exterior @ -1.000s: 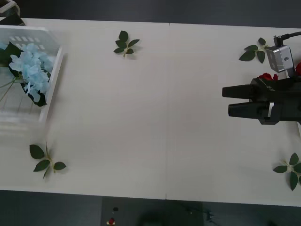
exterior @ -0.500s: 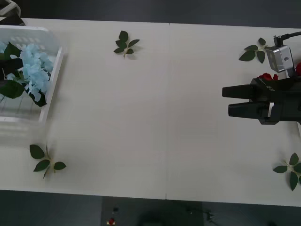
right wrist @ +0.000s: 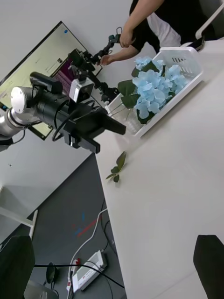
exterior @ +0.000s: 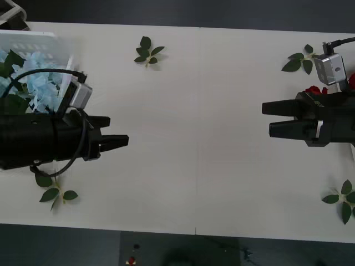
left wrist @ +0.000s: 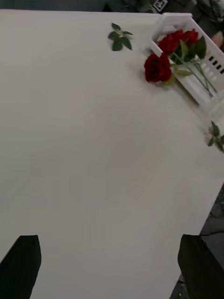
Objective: Put the red flowers into the right box and the blue flowers into the left box
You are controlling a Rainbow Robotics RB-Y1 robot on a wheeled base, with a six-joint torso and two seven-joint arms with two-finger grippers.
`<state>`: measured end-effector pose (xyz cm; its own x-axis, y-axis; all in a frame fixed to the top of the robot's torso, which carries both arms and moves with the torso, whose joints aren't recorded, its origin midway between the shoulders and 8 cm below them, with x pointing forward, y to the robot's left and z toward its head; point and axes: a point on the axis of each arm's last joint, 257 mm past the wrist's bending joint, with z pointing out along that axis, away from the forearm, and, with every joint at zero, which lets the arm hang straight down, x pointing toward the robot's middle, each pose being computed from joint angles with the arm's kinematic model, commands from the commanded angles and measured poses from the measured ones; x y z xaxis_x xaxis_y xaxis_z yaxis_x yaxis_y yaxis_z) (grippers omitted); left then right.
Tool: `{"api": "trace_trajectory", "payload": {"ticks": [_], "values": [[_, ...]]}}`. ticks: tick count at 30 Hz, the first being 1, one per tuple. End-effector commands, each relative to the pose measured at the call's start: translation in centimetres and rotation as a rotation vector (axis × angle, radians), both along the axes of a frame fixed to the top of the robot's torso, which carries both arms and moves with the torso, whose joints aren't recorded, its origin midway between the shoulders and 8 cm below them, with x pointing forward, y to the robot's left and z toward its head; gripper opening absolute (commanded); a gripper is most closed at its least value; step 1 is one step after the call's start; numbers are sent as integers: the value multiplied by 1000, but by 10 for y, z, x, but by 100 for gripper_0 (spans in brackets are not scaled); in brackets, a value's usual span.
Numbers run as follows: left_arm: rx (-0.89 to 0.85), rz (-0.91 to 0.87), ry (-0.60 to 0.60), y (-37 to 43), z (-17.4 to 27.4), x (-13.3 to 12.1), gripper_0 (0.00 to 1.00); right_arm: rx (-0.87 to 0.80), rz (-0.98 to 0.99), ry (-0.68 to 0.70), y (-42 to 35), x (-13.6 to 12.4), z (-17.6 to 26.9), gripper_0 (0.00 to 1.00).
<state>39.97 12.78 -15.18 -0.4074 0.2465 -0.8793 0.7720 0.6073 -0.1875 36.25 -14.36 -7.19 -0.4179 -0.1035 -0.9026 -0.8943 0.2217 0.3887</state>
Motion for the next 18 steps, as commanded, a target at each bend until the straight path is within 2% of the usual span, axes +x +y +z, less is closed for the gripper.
{"api": "trace_trajectory", "payload": {"ticks": [1, 7, 18], "values": [[-37, -91, -111, -25, 32, 17, 85, 1, 9, -20, 2, -2, 11, 100], [-150, -188, -94, -50, 49, 15, 86, 1, 9, -20, 2, -2, 11, 100], [-301, -377, -59, -51, 77, -9, 86, 1, 9, -20, 2, -2, 11, 100]]}}
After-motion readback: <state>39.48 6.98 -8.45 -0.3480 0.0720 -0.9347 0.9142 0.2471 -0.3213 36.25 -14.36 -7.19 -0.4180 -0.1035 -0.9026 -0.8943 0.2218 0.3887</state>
